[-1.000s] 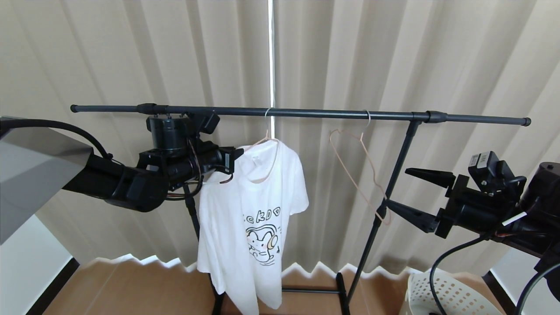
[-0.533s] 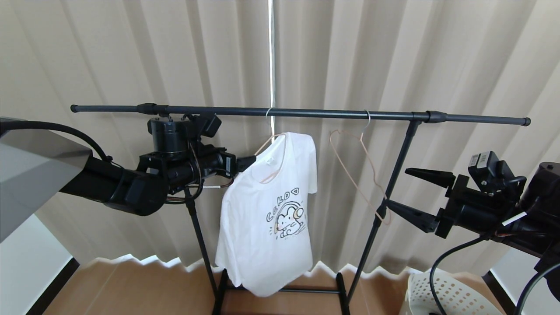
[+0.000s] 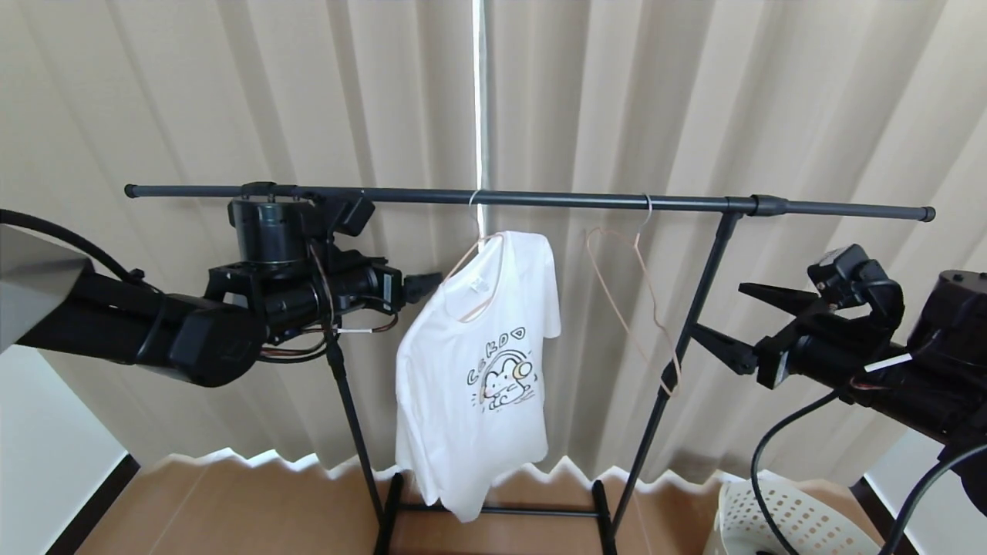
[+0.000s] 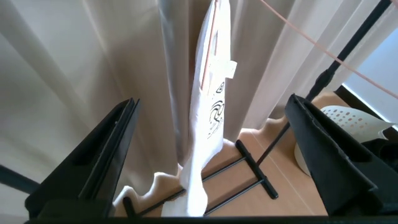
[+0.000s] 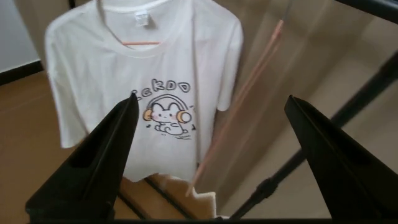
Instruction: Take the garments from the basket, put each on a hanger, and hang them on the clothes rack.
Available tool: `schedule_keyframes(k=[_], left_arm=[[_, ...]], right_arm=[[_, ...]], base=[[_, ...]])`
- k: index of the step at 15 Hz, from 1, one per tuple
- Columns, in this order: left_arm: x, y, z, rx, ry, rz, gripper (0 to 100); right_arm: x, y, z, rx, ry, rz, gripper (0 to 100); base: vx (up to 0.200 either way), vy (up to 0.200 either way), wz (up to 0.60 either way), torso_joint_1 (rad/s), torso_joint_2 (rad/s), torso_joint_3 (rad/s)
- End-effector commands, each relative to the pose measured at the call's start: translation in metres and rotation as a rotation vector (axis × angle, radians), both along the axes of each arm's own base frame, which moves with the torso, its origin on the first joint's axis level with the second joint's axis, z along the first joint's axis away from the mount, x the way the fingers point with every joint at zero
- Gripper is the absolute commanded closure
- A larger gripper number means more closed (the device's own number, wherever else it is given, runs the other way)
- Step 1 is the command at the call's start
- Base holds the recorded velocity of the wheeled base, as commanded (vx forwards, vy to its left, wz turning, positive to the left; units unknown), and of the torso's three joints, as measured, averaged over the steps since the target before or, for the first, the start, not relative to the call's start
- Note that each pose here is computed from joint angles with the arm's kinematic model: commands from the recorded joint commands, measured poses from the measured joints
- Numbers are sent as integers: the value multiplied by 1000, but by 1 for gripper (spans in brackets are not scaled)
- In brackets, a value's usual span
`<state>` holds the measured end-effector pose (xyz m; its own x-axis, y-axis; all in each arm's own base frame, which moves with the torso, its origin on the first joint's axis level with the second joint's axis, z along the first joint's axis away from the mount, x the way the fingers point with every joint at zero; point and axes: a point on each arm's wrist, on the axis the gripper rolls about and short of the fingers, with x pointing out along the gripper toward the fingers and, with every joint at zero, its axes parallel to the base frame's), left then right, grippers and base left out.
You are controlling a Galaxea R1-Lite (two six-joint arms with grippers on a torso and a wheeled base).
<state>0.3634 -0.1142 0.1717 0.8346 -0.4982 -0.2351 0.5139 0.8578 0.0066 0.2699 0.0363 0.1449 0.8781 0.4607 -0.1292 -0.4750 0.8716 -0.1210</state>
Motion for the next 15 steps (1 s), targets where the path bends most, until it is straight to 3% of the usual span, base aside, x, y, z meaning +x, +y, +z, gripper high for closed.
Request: schedule_keyframes(k=[1,4,7,8,10,15], left_arm=[[-42,15,38,-12,-44,6,0],[-94,32,58,-8,-36,12,0],[-166,53,39,12,11,33,0],[-175,55,37,12,11,34,0],[-223,71,25,4,-22,45,0],[-290,96,2,8,-95,128,0]], right_arm=[[-10,10,35,55,-48,-50,0],[-55,3,64,63,2,-57,0],[-137,-10,77,46,94,-77,0],[-147,-11,74,43,106,-87,0],[-193,-19,58,44,90,-97,0],[-258,-30,-7,66,-8,-139,0]], base=[[0,0,0,0,0,0],[0,0,0,0,0,0],[0,0,0,0,0,0],[0,0,0,0,0,0],[0,0,0,0,0,0],[0,0,0,0,0,0]])
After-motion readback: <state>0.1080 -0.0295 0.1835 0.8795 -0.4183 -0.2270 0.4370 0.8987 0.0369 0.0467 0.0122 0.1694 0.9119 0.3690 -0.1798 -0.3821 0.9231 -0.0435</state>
